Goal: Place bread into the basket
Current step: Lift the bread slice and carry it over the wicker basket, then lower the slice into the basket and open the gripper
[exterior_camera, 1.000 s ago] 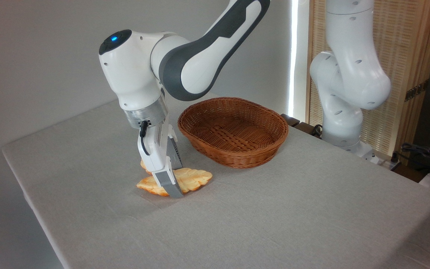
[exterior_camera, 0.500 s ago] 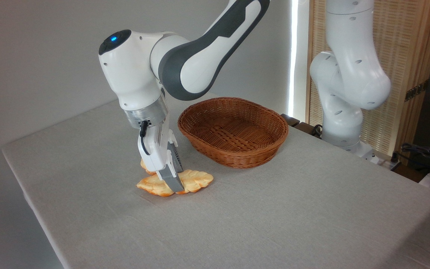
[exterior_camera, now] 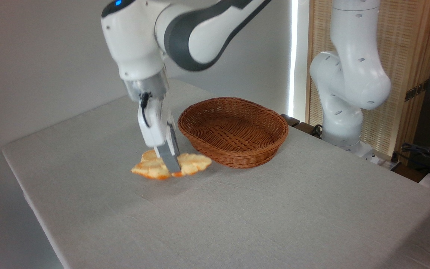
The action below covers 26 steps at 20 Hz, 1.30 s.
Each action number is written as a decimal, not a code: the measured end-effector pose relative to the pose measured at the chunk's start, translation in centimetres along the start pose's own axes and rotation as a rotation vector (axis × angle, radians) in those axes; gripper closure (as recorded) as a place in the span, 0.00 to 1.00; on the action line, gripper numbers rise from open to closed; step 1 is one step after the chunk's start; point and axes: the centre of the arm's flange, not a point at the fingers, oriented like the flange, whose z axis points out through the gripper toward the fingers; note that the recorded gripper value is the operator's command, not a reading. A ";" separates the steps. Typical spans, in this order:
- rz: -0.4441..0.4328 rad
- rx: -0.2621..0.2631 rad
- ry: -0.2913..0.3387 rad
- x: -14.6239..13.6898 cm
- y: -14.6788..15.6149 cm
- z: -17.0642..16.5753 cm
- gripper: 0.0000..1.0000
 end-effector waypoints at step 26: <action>-0.517 -0.265 -0.256 11.0 18.5 -1.7 0.00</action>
